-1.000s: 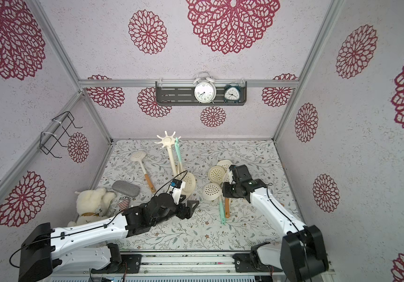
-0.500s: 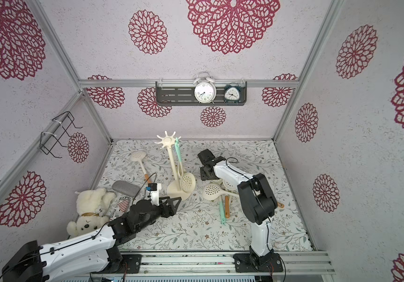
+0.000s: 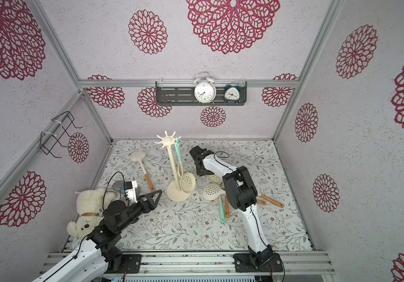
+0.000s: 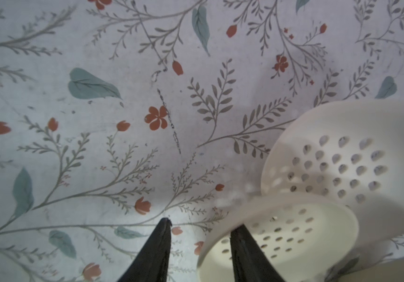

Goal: Hang the skimmer on the kitchen utensil rack
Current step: Pick up the skimmer from the center of the board.

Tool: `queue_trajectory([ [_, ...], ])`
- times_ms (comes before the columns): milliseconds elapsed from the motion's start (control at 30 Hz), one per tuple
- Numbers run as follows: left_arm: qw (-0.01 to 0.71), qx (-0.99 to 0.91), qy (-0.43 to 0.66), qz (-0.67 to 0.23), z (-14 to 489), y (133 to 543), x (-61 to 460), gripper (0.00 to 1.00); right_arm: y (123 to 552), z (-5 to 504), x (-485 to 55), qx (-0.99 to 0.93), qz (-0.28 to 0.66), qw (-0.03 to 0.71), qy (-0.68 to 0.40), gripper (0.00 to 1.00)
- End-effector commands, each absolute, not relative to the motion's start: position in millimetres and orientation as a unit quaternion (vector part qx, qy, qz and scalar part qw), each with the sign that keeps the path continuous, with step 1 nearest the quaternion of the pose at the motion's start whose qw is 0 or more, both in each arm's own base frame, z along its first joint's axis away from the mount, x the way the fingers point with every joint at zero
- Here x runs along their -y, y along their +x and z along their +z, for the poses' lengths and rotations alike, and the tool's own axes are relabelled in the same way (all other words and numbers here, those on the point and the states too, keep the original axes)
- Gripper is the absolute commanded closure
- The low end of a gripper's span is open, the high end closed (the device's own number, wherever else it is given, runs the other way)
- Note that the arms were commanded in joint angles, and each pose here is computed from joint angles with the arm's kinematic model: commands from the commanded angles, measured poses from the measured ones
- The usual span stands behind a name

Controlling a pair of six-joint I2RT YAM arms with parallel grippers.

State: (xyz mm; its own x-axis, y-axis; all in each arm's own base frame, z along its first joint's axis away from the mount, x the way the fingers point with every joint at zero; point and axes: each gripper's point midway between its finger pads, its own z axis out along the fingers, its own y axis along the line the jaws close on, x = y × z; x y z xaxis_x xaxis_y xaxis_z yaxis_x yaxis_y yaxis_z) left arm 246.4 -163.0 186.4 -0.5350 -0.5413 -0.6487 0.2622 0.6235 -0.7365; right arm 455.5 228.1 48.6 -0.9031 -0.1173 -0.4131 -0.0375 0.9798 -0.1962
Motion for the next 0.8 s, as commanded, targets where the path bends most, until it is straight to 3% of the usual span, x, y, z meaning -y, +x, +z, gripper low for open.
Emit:
queue_trajectory([
  [0, 0.461, -0.774, -0.091, -0.423, 177.8, 243.6, 161.6, 0.17, 454.2, 53.1, -217.8, -0.968, -0.134, 0.21, -0.032, 0.6],
  [467, 0.463, -0.779, -0.081, -0.415, 181.9, 245.8, 162.3, 0.17, 455.6, 80.1, -226.9, -0.968, -0.095, 0.233, -0.014, 1.0],
  [633, 0.47, -0.786, -0.073, -0.396, 186.8, 244.6, 158.0, 0.17, 453.3, 121.8, -234.7, -0.961, -0.035, 0.273, -0.002, 1.0],
  [767, 0.488, -0.783, -0.061, -0.381, 203.5, 242.4, 152.3, 0.15, 450.5, 170.4, -242.9, -0.945, 0.081, 0.317, 0.022, 1.0],
])
